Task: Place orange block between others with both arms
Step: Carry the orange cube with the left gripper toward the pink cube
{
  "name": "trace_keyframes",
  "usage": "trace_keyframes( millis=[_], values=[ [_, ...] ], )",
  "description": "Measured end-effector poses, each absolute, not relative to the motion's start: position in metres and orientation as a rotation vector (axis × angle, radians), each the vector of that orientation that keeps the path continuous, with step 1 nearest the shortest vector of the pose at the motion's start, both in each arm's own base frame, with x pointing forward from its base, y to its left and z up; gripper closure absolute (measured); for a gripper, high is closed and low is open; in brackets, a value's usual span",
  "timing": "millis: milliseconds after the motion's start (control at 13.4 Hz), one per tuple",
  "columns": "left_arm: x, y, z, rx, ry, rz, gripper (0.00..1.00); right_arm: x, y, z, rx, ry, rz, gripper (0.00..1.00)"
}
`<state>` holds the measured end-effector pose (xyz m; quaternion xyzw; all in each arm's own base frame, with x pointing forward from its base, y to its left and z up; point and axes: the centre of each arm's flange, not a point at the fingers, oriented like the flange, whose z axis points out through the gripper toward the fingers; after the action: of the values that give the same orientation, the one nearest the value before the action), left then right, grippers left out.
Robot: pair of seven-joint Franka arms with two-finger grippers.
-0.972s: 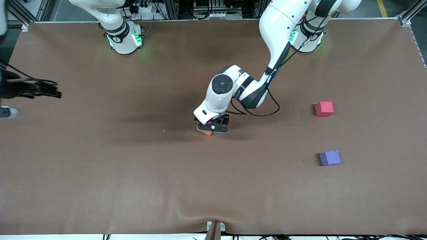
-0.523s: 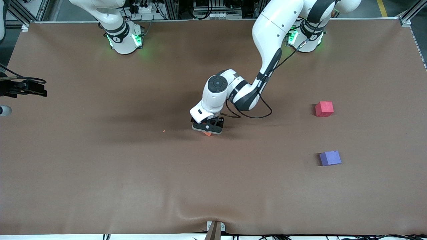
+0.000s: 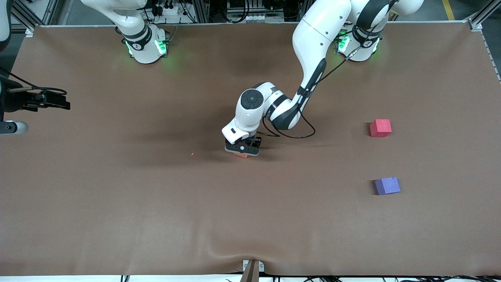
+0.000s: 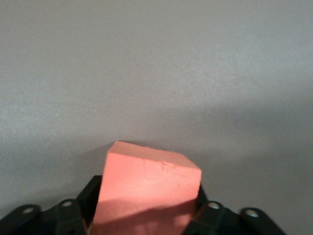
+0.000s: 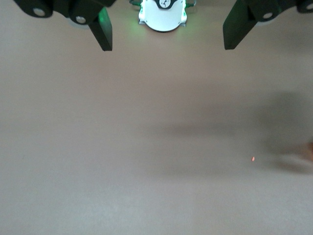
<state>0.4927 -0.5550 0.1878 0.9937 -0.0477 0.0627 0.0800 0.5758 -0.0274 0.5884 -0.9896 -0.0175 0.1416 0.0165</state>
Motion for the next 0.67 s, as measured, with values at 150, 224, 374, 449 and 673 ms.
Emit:
trace_keyframes(
  millis=[150, 224, 374, 449, 673],
  values=[
    [0.499, -0.551, 0.19, 2.974, -0.043, 0.196, 0.38, 0.574, -0.035, 0.59, -3.076, -0.031, 0.441, 0.0],
    [0.508, -0.544, 0.192, 2.979, 0.005, 0.216, 0.38, 0.574, -0.041, 0.593, -3.077, -0.013, 0.432, 0.0],
    [0.541, -0.515, 0.204, 3.02, 0.131, 0.254, 0.38, 0.572, -0.054, 0.598, -3.078, 0.02, 0.415, 0.0],
    [0.56, -0.491, 0.213, 3.061, 0.205, 0.244, 0.38, 0.571, -0.059, 0.6, -3.078, 0.035, 0.408, 0.0],
    [0.63, -0.378, 0.26, 3.15, 0.471, 0.143, 0.39, 0.57, -0.066, 0.605, -3.08, 0.054, 0.392, 0.0]
  ],
)
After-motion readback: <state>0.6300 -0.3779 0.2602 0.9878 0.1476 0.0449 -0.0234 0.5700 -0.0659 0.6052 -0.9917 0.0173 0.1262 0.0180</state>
